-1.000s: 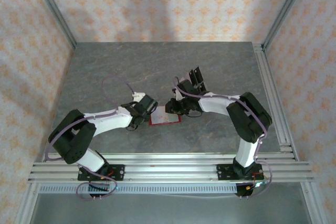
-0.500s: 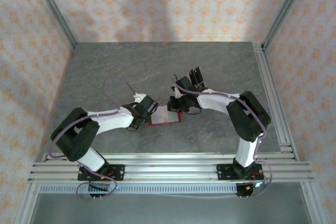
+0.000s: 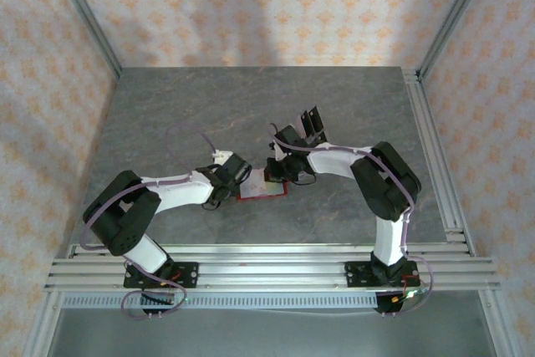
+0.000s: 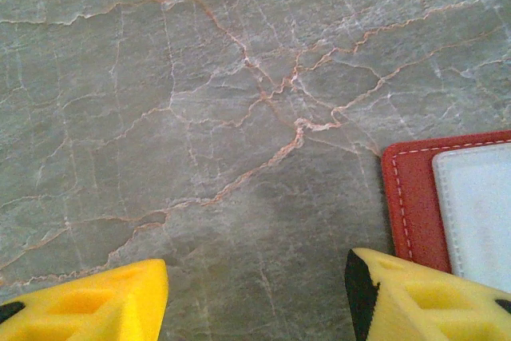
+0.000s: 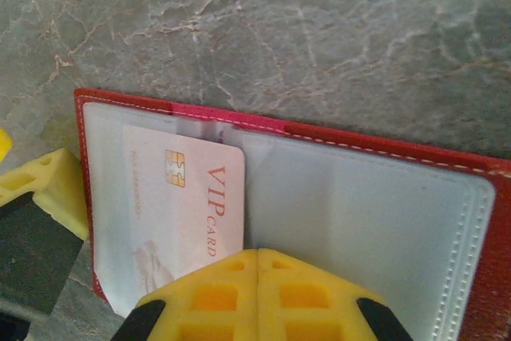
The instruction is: Put the credit cards into the card holder
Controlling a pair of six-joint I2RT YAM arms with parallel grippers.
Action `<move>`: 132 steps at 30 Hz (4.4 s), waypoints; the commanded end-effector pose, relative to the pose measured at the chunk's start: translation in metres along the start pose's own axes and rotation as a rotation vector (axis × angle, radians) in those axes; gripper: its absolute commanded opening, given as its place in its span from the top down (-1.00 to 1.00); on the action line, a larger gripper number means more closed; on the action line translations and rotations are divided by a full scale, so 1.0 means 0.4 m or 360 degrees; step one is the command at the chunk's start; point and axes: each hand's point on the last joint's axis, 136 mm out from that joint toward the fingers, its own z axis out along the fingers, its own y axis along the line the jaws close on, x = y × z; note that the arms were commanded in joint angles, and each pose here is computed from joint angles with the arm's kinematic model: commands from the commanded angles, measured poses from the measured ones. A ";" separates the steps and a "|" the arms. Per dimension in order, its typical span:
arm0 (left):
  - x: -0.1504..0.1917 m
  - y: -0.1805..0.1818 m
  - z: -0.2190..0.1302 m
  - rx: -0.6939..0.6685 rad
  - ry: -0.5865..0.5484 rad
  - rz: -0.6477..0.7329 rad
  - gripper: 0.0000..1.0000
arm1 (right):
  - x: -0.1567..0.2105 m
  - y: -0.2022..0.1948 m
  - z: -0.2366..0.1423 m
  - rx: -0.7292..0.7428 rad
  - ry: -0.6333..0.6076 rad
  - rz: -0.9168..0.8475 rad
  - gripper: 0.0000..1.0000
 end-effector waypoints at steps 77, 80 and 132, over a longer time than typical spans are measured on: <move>0.025 0.034 0.014 -0.0117 0.0004 -0.0020 -0.23 | 0.005 0.055 0.028 0.0042 0.0070 -0.0104 0.95; 0.028 0.029 0.019 -0.0104 0.0010 -0.0021 -0.23 | 0.006 0.063 0.032 0.0035 0.0081 -0.0109 0.96; -0.026 -0.056 -0.006 0.0105 -0.0035 -0.0025 -0.24 | 0.034 -0.051 -0.032 0.0284 0.0087 -0.0054 0.05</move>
